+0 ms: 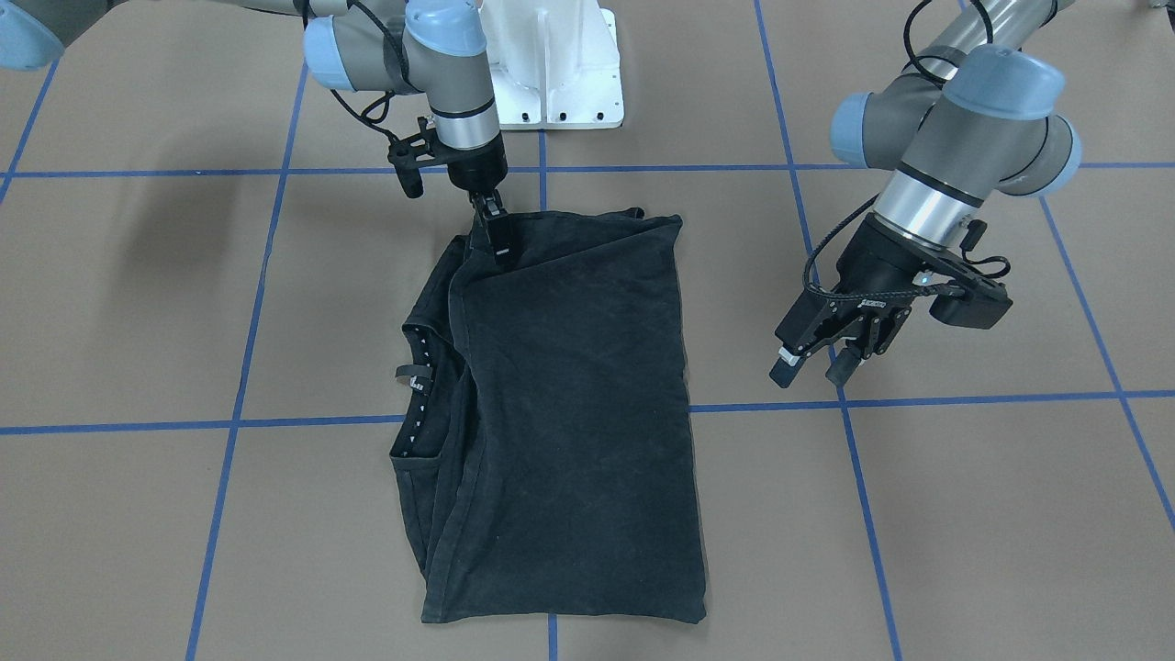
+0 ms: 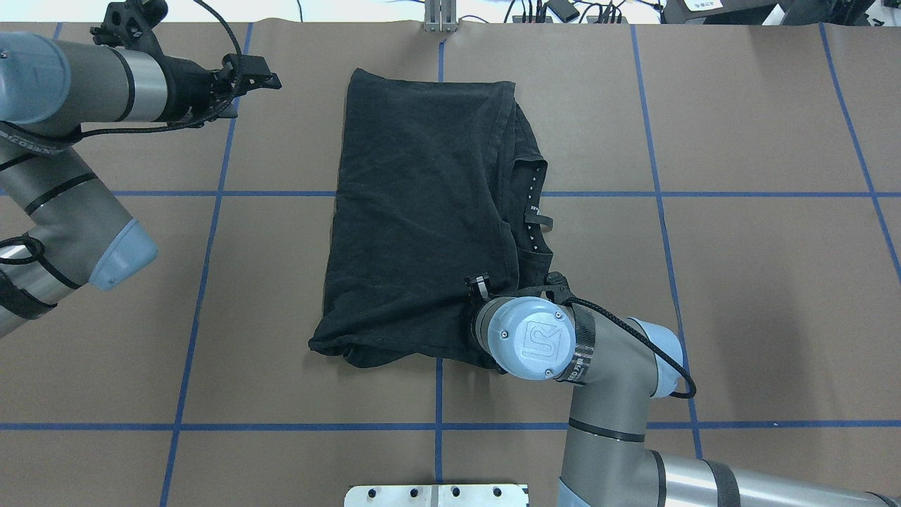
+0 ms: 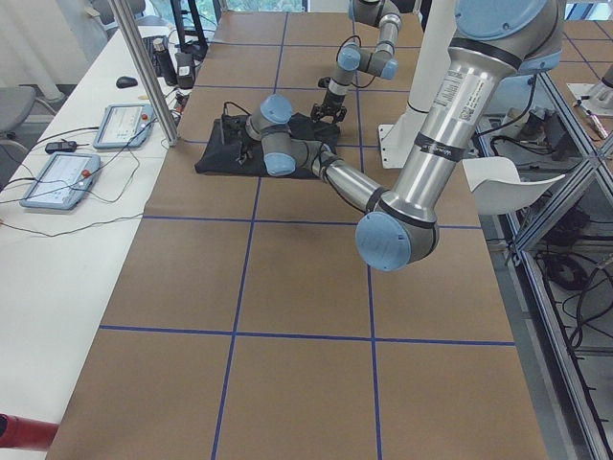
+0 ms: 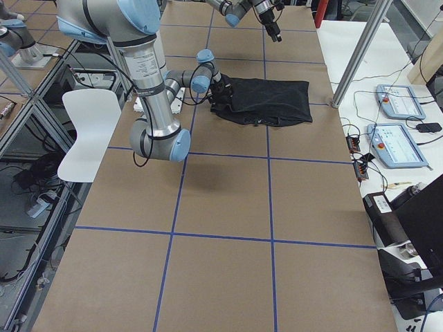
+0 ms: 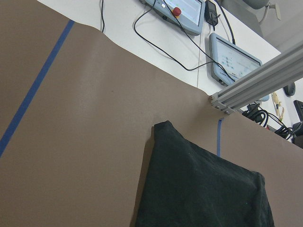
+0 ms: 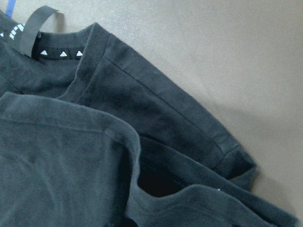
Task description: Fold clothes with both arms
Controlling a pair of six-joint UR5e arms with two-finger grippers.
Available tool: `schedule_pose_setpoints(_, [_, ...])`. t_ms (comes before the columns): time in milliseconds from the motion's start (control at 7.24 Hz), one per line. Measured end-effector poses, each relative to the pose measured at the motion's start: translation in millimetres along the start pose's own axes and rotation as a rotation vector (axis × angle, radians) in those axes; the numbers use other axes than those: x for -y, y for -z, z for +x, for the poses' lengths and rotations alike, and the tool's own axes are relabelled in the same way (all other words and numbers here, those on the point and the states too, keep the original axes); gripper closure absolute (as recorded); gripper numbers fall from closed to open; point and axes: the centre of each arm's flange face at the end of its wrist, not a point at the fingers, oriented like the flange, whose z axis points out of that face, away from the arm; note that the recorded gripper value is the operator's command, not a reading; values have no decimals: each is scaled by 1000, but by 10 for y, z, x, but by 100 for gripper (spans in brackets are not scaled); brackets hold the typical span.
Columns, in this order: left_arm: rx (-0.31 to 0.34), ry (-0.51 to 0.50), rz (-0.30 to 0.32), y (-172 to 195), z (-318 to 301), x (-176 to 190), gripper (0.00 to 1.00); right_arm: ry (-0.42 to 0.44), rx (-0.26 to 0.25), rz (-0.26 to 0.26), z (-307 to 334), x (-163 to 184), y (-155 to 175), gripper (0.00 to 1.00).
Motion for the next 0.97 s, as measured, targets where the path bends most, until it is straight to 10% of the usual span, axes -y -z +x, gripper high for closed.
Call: schedule_pose_setpoints(967, [-3,5,0,15,13,-5,0,19,-112,34,59,-16,-14,16])
